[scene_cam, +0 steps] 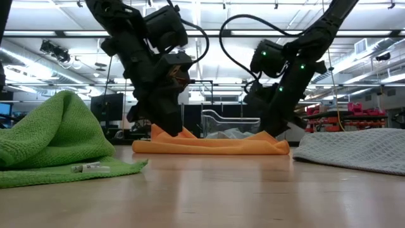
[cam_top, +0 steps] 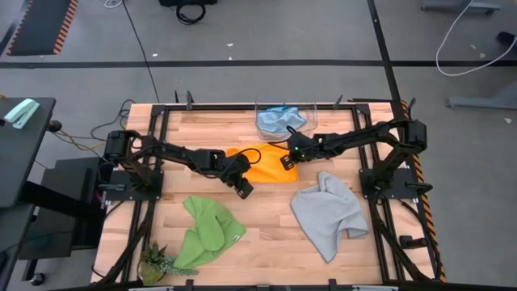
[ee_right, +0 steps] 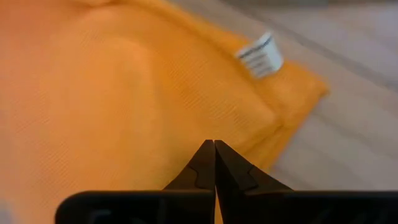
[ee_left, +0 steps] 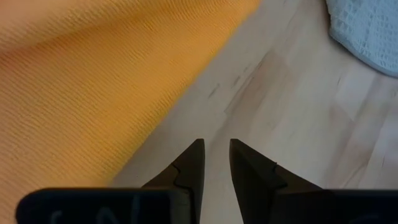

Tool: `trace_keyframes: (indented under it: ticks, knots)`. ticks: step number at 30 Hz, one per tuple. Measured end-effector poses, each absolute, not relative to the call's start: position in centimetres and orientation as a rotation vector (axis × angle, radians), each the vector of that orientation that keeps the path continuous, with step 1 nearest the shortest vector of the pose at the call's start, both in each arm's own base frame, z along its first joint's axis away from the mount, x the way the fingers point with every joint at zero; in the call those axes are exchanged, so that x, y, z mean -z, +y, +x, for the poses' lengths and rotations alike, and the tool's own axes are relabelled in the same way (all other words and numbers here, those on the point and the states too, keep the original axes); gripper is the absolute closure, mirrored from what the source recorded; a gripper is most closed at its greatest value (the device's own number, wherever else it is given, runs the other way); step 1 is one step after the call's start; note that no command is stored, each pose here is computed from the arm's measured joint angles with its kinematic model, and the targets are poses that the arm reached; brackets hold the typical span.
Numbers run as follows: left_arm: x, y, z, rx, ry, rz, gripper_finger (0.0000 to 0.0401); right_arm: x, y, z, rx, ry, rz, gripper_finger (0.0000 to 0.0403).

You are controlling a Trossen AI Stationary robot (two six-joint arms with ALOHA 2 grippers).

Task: Fold microfiber towels
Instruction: Fold the orange microfiber cloth

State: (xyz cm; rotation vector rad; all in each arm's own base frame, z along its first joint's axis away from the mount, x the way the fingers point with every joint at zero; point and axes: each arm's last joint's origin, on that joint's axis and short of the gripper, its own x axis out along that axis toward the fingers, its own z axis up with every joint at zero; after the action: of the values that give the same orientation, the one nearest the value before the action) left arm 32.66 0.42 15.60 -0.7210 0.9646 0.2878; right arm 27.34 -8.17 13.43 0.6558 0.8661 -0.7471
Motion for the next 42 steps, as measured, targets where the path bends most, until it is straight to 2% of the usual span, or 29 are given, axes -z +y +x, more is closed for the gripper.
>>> trace_keyframes:
  ticks: [3,12,21,29,42]
  knots:
    - [-15.4,-0.1,32.4,-0.296,0.994,-0.710,0.0319,-13.7,-8.4,27.4,0.788,0.862,0.606,0.0399]
    - [-14.8,-0.9,31.2,-0.493,1.064,-0.583,0.0311,-14.2,-8.6,27.6,0.819,0.905,0.488,0.0401]
    - [-14.4,-0.3,30.8,-0.539,1.065,-0.580,0.0321,-14.3,-7.9,27.5,0.796,0.931,0.474,0.0402]
    - [-13.1,-0.2,29.6,-0.610,1.086,-0.633,0.0312,-13.9,-7.7,27.6,0.746,0.979,0.436,0.0402]
    - [-14.7,-0.2,31.3,-0.585,1.010,-0.663,0.0321,-13.8,-9.7,26.7,0.776,1.024,0.405,0.0403]
